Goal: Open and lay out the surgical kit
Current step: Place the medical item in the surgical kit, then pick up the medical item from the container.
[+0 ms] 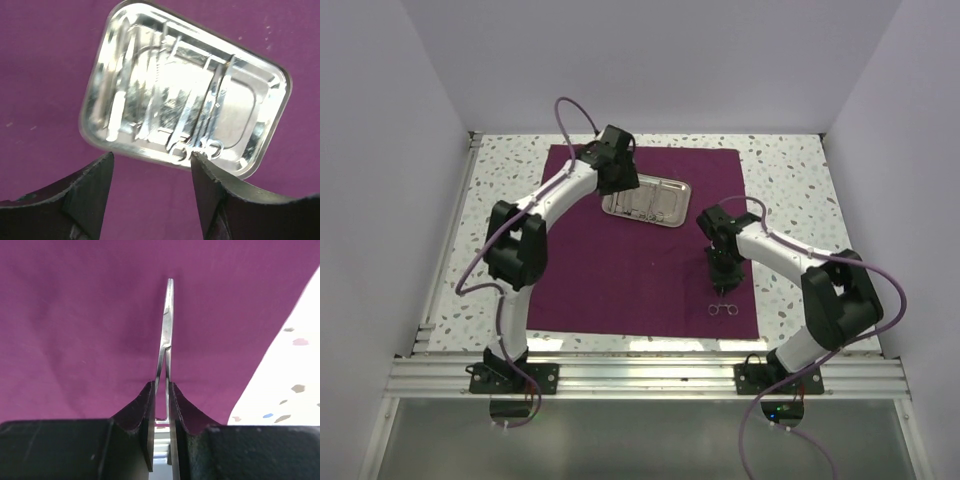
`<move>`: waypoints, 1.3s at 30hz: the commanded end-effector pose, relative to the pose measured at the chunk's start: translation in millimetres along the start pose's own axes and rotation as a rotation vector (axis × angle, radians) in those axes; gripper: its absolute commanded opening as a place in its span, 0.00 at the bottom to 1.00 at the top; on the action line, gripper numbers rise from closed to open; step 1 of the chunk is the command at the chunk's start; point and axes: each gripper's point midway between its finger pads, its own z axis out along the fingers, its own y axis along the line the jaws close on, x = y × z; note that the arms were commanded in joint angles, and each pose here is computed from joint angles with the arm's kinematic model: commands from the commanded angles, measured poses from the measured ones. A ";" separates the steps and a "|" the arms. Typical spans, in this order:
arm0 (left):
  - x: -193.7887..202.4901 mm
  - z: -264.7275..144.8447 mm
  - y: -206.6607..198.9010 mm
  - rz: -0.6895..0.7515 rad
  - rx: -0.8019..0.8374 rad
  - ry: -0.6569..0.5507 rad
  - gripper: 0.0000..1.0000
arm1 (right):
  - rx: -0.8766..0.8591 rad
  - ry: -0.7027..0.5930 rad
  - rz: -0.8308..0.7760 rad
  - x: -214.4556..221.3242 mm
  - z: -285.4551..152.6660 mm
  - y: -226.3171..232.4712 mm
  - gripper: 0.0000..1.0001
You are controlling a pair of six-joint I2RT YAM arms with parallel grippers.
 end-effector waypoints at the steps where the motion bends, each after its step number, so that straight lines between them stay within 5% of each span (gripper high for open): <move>1: -10.4 5.0 -26.4 0.033 0.041 -0.006 0.66 | -0.111 -0.069 0.067 -4.2 -1.8 18.4 0.00; 5: -1.6 18.9 -50.3 0.081 0.045 0.010 0.65 | -0.112 -0.033 0.079 2.0 3.9 20.6 0.04; 6: 0.5 20.5 -53.2 0.088 0.046 0.013 0.65 | -0.104 -0.018 0.089 4.2 3.0 19.3 0.23; 7: 7.4 27.1 -53.7 0.098 0.034 0.026 0.64 | -0.107 -0.025 0.091 1.4 0.0 20.3 0.55; 9: 9.6 29.9 -57.8 0.106 0.034 0.029 0.63 | -0.096 -0.033 0.091 -0.2 -5.0 17.8 0.66; 31: 78.7 86.6 -46.5 0.259 -0.078 0.136 0.53 | -0.064 -0.109 0.062 -18.5 -38.8 8.6 0.65; 39: 105.0 99.0 -26.8 0.304 -0.129 0.217 0.35 | -0.064 -0.107 0.062 -19.8 -36.8 9.3 0.62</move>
